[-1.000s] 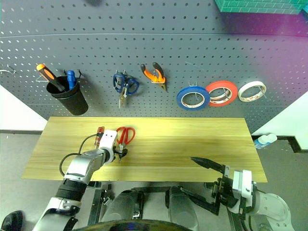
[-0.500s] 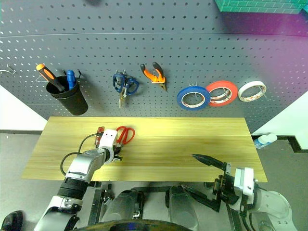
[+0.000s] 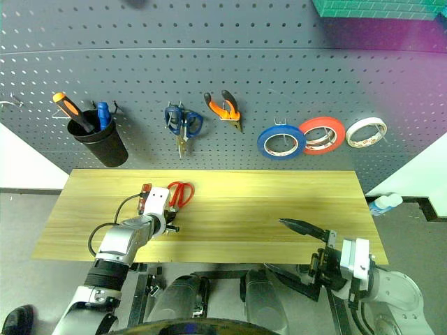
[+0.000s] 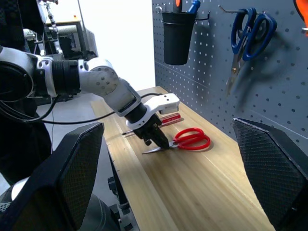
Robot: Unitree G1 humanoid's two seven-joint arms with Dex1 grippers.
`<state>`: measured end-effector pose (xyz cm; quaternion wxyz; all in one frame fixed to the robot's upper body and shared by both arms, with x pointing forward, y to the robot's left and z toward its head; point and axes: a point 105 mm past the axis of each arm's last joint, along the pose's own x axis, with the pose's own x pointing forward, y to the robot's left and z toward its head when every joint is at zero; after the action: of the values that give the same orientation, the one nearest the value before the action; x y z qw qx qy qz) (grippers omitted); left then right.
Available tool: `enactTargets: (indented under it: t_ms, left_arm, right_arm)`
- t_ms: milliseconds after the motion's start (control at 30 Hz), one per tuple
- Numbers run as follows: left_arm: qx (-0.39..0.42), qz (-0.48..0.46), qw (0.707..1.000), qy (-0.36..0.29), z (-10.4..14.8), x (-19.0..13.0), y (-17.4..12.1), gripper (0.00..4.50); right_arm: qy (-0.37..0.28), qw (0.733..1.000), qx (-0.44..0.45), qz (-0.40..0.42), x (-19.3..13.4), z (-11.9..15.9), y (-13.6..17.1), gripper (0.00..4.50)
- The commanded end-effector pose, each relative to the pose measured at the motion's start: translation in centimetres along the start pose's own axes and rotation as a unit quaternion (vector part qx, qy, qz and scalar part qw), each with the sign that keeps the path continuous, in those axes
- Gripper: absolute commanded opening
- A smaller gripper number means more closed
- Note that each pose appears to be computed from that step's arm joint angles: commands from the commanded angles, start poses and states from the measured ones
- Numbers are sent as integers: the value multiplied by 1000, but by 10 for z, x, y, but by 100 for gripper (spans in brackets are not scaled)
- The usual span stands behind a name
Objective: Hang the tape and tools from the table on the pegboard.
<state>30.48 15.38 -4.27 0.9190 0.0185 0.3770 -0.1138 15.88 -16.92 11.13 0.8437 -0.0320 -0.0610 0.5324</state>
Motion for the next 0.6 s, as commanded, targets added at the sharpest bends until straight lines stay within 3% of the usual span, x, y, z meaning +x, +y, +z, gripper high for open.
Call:
enactTargets:
  t_ms: [33,300,433,600]
  left_arm:
    - [21,-29,998,-49,13,-9,-9,25]
    - [103,6,984,-145,15,-37,5,25]
    - [159,23,969,-190,14,-51,13,25]
    - [194,-4,959,-206,4,-60,9,25]
  right_arm:
    - [-6,1000,-3,-7,-2,3,-4,450]
    - [-15,1000,3,-2,4,-5,-9,450]
    - [-47,999,-13,13,9,9,-3,450]
    - [-51,998,7,22,11,8,-2,450]
